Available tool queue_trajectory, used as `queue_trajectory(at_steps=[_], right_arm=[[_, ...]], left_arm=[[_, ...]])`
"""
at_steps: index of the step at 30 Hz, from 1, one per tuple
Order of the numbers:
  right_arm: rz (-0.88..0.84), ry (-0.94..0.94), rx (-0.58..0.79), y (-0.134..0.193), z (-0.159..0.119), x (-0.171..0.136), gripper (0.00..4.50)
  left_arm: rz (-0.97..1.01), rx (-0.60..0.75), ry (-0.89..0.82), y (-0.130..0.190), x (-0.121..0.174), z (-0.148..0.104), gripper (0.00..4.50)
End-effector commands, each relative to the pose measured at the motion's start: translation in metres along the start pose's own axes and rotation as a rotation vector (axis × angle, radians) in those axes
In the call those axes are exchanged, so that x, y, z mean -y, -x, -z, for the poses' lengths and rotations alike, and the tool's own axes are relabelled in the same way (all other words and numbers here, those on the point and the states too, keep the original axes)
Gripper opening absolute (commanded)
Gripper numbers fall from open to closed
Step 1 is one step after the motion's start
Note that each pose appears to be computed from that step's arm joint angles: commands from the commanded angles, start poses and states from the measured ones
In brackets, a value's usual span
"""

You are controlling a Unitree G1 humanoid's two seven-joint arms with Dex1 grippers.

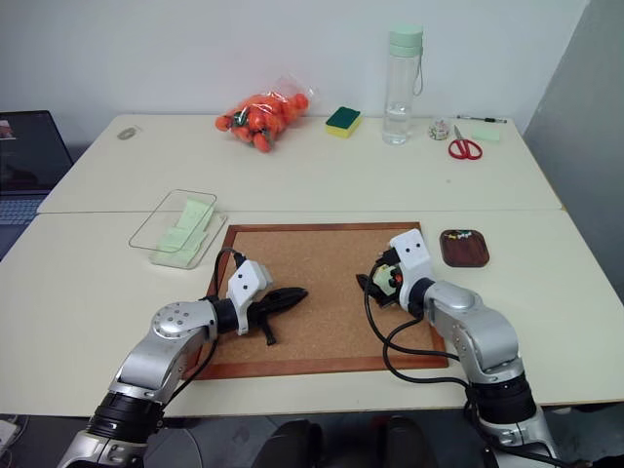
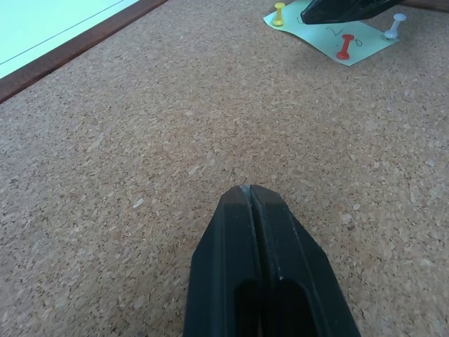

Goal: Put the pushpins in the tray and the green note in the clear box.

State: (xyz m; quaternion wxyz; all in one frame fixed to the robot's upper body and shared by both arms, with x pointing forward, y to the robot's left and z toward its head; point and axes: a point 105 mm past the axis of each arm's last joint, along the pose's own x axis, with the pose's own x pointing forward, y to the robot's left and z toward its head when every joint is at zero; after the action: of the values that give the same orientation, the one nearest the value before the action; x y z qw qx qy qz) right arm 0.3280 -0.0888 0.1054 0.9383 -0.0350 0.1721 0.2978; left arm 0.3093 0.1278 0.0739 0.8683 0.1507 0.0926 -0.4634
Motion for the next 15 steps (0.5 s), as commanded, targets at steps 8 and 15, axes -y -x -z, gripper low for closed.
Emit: queue_trajectory(at_steps=[8,15], right_arm=[[0.033,0.054,0.052,-0.0045,-0.0141,0.0065,2.36],[0.047,0.086,0.060,-0.0054,-0.0155,0.0103,1.08]], left_arm=[[0.024,-0.055,0.042,-0.0012,0.0103,0.0197,0.00],[0.021,-0.057,0.046,-0.0006,0.0115,0.0208,0.00]])
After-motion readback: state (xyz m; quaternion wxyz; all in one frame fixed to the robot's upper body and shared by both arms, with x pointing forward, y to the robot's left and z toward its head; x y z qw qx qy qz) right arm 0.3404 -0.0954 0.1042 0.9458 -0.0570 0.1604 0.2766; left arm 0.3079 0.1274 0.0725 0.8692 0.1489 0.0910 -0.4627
